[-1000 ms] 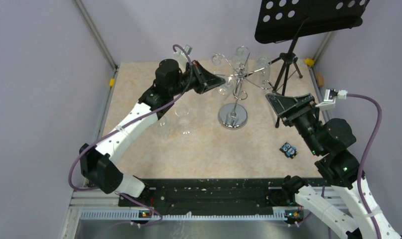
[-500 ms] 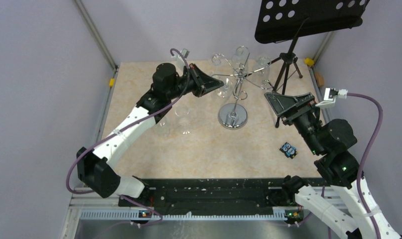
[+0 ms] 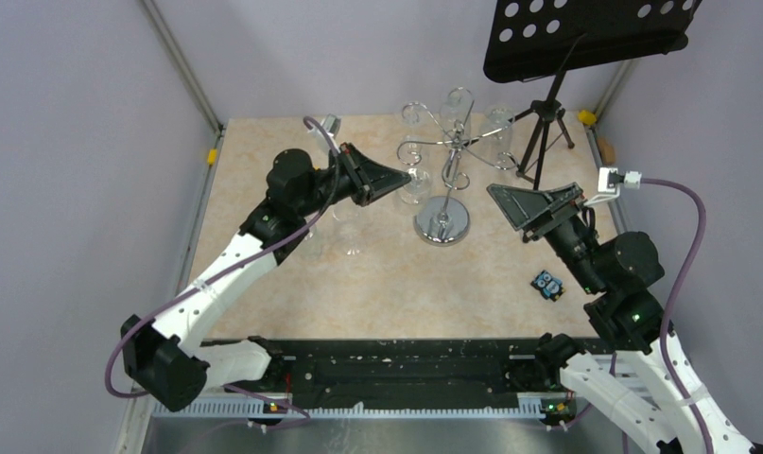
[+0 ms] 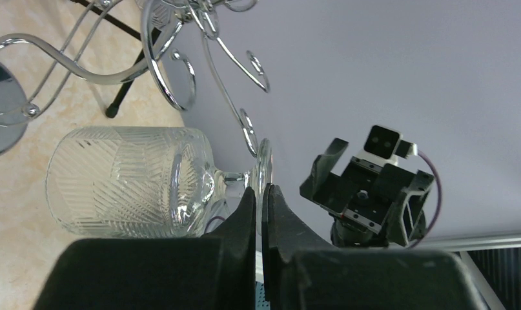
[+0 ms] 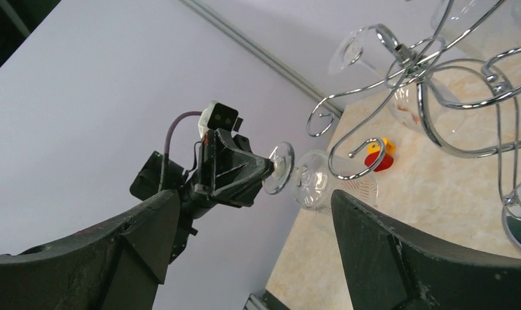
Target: Take the wine glass off the wine glass rack
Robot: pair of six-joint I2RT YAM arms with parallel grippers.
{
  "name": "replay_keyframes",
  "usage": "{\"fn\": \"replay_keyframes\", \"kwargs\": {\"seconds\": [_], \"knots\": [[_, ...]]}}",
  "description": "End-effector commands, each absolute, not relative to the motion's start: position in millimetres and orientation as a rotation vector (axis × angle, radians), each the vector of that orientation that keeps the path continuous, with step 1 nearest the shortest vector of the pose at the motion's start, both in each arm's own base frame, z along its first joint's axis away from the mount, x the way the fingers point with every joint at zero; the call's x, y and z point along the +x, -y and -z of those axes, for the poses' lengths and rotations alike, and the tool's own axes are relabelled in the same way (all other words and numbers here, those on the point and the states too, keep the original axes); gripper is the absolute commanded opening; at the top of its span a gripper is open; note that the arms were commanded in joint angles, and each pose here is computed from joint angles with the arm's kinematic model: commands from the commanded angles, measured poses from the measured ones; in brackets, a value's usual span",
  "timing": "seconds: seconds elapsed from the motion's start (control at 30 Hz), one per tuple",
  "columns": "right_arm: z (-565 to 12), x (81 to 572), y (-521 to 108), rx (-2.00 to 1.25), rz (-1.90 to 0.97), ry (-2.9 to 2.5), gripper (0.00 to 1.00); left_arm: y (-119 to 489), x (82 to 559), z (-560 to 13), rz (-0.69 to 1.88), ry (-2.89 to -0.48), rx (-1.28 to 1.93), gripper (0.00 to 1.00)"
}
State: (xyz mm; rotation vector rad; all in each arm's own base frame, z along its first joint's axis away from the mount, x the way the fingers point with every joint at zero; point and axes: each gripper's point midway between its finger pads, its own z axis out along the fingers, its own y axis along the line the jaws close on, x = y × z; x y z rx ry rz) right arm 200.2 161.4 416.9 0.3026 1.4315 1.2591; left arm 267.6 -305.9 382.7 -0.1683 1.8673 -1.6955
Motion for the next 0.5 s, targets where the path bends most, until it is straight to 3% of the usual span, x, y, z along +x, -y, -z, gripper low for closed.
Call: {"fn": "replay_keyframes", "kwargs": {"seconds": [0.0,0.47], "knots": [[-442,183,-176,0.178,-1.394,-1.336,0.89,284,230,-449,1.834,-1.582,-0.09,0.0],[-446,162,-213,0.027,-1.701,-1.258,0.88,241,139,-537,2.369,-1.183,0.005,0.0]]}}
